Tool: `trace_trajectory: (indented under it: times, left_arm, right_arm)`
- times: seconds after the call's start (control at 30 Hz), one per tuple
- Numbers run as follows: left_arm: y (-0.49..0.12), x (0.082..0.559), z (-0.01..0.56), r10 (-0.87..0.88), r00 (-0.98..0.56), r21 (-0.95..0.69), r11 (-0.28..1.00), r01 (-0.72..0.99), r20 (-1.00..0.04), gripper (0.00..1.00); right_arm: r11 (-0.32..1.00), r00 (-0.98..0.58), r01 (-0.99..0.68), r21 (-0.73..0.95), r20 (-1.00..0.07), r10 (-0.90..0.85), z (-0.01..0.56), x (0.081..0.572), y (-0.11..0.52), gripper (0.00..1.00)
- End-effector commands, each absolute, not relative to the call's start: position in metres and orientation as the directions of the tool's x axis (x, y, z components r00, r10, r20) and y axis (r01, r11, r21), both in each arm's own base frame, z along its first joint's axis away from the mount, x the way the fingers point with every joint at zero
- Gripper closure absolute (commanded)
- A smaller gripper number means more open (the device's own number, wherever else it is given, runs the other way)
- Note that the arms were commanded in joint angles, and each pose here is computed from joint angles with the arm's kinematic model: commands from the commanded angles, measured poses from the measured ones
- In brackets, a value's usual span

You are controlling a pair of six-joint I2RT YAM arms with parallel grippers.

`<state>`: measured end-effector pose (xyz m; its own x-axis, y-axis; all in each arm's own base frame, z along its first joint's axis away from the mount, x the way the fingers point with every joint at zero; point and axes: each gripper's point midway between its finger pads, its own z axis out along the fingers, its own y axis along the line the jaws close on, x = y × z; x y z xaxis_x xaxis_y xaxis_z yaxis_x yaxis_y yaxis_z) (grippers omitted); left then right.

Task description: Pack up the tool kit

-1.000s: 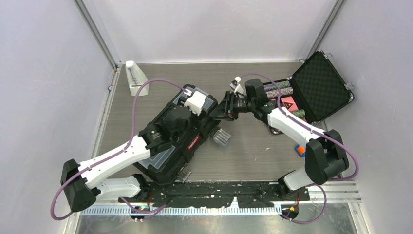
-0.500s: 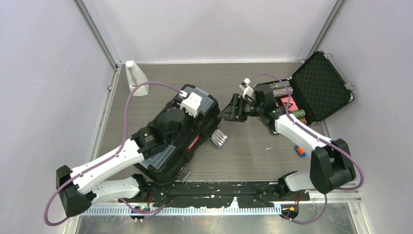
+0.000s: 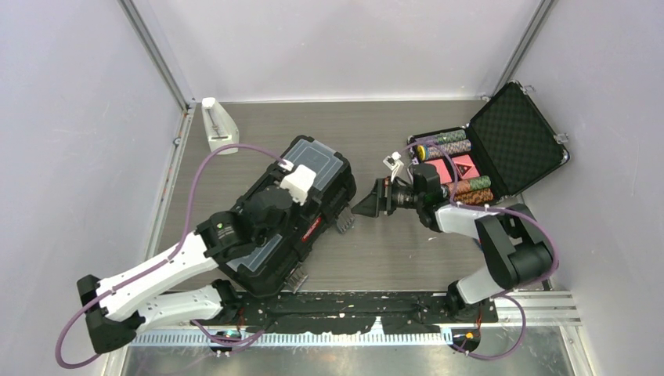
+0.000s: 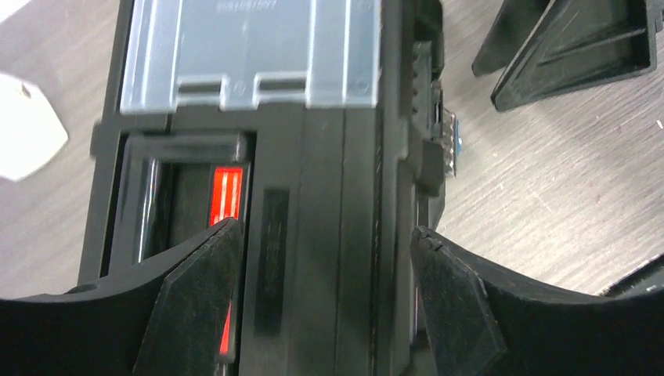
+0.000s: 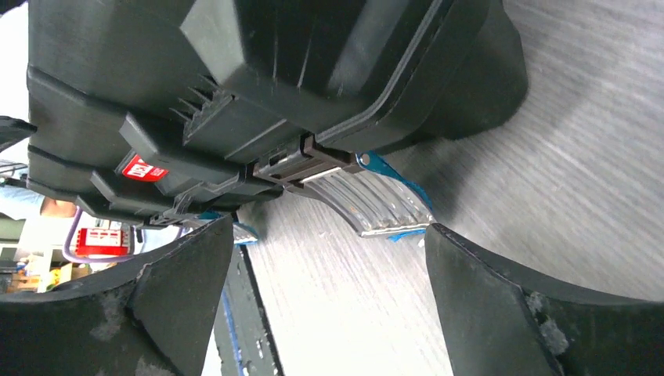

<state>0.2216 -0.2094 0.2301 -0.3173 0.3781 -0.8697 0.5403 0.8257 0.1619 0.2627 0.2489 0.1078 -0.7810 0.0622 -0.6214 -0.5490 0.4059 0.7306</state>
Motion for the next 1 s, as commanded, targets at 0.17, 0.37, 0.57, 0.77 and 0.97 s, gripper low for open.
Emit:
trace_trajectory:
  times: [0.17,0.37,0.57,0.77,0.97]
  left_arm:
    - [-0.151,0.182,0.175,0.342,-0.591,0.123,0.918,0.378,-0.731,0.17]
    - [-0.136,0.193,0.148,0.338,-0.654,0.192,0.939,0.286,-0.677,0.18]
    - [-0.117,0.230,0.138,0.241,-0.683,0.162,0.970,0.179,-0.690,0.20]
    - [-0.110,0.266,0.144,0.188,-0.676,0.145,0.982,0.120,-0.713,0.21]
    - [-0.122,0.275,0.157,0.191,-0.644,0.115,0.981,0.159,-0.740,0.22]
  right_arm:
    - [0.251,-0.662,-0.689,0.680,-0.732,0.162,0.129,0.287,0.271,0.00]
    - [0.148,-0.699,-0.667,0.730,-0.683,0.213,0.128,0.286,0.282,0.04]
    - [0.117,-0.727,-0.650,0.751,-0.659,0.192,0.117,0.287,0.298,0.04]
    - [0.054,-0.752,-0.638,0.768,-0.637,0.170,0.116,0.282,0.310,0.02]
    - [-0.005,-0.787,-0.606,0.795,-0.599,0.149,0.117,0.265,0.309,0.07]
